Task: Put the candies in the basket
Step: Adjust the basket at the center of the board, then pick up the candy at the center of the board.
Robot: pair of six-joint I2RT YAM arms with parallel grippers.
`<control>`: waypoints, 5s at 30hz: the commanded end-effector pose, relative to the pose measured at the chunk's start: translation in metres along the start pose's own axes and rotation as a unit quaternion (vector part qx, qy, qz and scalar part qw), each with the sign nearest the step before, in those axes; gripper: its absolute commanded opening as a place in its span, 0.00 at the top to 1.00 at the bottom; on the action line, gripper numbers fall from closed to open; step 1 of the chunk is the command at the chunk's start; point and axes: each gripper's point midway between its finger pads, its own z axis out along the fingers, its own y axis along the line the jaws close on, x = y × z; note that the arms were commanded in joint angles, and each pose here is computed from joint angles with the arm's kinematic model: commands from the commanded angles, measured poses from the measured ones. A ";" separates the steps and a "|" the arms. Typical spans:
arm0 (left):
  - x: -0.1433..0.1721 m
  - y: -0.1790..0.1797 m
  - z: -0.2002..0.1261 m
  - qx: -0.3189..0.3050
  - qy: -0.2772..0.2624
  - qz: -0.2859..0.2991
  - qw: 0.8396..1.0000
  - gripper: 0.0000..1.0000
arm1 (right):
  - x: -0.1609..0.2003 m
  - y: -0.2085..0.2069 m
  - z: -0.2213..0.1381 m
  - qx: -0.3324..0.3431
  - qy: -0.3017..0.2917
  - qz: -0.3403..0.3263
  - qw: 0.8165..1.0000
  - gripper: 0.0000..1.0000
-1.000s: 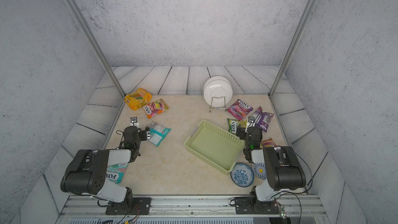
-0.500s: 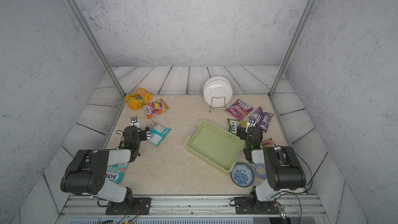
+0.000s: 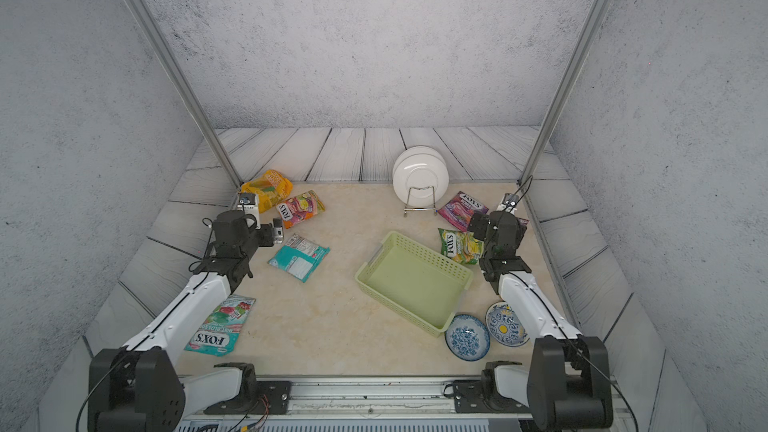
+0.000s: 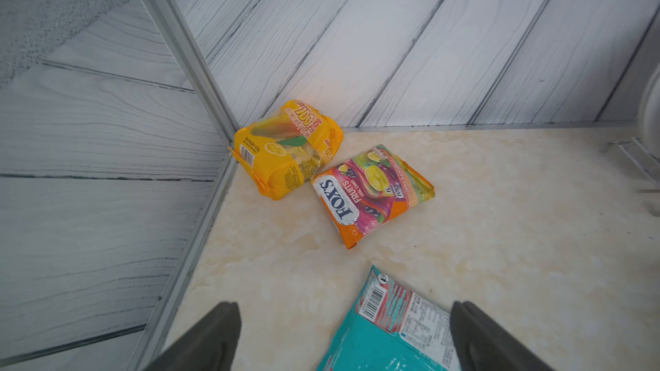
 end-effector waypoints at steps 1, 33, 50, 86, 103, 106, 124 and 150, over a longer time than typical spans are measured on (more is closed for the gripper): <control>0.031 -0.017 -0.021 0.057 0.083 0.007 0.995 0.02 | 0.036 -0.002 -0.017 -0.001 0.114 0.041 0.993 0.00; 0.053 -0.025 -0.040 0.097 0.090 0.014 0.991 0.02 | 0.166 0.138 -0.015 -0.272 0.378 -0.193 0.864 0.16; 0.055 -0.027 -0.040 0.100 0.091 0.012 0.991 0.02 | 0.191 0.149 -0.024 -0.286 0.433 -0.215 0.827 0.50; 0.059 -0.032 -0.039 0.096 0.098 0.016 0.990 0.02 | 0.184 0.173 -0.032 -0.248 0.409 -0.043 0.877 1.00; 0.059 -0.035 -0.039 0.103 0.100 0.014 0.990 0.02 | 0.190 0.182 -0.048 -0.243 0.412 -0.013 0.878 1.00; 0.051 -0.032 -0.038 0.095 0.098 0.008 0.991 0.02 | 0.188 0.183 -0.048 -0.241 0.418 -0.018 0.876 1.00; 0.058 -0.033 -0.036 0.091 0.102 0.014 0.991 0.02 | 0.125 0.137 -0.034 -0.114 0.346 -0.156 0.918 0.52; 0.061 -0.034 -0.033 0.088 0.116 0.016 0.989 0.02 | 0.175 0.113 0.048 0.017 0.388 -0.224 0.894 0.57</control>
